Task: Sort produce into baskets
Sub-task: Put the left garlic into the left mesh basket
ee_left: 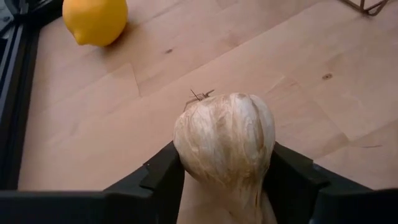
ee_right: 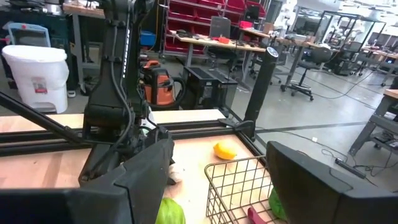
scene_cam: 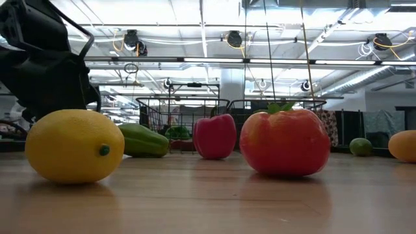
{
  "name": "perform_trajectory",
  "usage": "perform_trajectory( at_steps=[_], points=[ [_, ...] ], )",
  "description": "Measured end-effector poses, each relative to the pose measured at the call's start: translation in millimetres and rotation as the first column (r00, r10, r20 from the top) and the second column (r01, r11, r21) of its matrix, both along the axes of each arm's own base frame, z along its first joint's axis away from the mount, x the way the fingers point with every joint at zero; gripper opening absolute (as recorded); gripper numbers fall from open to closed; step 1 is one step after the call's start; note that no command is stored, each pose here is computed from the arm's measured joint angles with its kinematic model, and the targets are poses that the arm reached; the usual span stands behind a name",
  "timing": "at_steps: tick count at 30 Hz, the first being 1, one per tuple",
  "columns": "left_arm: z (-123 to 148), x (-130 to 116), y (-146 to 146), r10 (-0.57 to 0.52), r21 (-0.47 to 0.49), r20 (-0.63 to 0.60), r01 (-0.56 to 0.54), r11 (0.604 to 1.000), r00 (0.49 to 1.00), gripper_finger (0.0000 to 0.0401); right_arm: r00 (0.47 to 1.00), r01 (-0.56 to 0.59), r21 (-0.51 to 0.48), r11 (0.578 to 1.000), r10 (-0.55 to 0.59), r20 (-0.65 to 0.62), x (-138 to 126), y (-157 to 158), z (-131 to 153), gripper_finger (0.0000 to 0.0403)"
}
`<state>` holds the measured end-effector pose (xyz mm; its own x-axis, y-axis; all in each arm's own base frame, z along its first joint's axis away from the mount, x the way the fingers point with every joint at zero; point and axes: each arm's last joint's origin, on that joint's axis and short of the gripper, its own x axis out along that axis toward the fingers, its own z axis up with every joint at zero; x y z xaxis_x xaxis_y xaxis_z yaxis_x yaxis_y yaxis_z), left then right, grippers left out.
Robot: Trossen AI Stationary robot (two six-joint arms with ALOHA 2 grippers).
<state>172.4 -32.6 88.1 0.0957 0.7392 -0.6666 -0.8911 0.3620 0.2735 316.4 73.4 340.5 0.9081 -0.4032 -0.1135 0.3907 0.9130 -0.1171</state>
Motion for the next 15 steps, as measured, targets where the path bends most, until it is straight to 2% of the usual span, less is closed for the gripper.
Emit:
perform_trajectory(
  at_steps=[9,15],
  points=[
    [7.5,2.1,-0.7,-0.041,0.002,-0.033,0.041,0.999,0.999,0.0193,1.000,0.000,-0.002,1.000,0.000,0.000,0.0,0.0,0.1,0.0258],
    [34.3,0.6,-0.1,-0.046,0.009,-0.019,0.046,0.999,0.999,0.0194,1.000,-0.001,-0.029,1.000,0.000,-0.011,0.0,-0.1,0.0,0.0258]
  ],
)
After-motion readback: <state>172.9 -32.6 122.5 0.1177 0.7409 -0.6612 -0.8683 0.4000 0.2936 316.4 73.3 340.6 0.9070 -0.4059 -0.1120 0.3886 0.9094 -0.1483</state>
